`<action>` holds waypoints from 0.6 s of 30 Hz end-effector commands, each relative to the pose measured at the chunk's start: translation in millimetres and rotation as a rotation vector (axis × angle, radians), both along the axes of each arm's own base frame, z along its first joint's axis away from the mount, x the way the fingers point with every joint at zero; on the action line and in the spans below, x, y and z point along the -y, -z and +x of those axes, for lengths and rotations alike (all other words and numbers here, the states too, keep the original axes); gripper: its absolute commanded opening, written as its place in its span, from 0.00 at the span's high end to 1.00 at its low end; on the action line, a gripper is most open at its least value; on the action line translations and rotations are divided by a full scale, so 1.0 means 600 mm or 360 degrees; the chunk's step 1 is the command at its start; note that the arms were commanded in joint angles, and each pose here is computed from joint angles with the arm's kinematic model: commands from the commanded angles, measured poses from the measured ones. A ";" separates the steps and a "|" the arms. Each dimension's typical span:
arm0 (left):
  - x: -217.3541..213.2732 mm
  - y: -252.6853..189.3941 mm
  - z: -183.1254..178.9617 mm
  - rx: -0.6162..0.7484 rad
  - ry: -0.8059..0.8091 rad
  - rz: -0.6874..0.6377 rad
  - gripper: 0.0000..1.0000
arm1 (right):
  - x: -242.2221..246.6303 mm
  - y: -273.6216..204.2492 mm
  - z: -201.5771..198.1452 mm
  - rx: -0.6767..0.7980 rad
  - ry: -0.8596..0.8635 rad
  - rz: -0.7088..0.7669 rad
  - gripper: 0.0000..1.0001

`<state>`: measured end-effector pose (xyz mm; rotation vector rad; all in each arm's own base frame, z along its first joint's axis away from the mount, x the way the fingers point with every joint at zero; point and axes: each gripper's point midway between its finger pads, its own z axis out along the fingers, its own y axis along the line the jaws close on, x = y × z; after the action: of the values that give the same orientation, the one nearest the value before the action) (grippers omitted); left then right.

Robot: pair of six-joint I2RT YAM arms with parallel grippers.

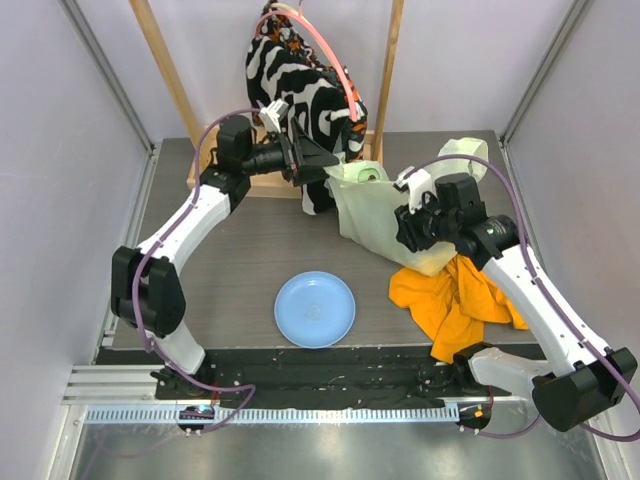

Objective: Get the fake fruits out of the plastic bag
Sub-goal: Adjust the plastic bag at the center of the board.

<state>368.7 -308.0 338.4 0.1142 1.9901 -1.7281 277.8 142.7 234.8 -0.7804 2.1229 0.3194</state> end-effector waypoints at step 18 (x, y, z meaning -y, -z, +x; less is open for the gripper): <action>-0.075 -0.031 -0.054 0.3068 0.0194 0.1700 0.00 | -0.049 -0.211 0.015 0.0402 -0.0236 0.0325 0.44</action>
<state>290.5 -244.2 370.5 1.3559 1.1295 -0.2081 260.9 164.9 343.7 -0.8252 1.8635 0.5105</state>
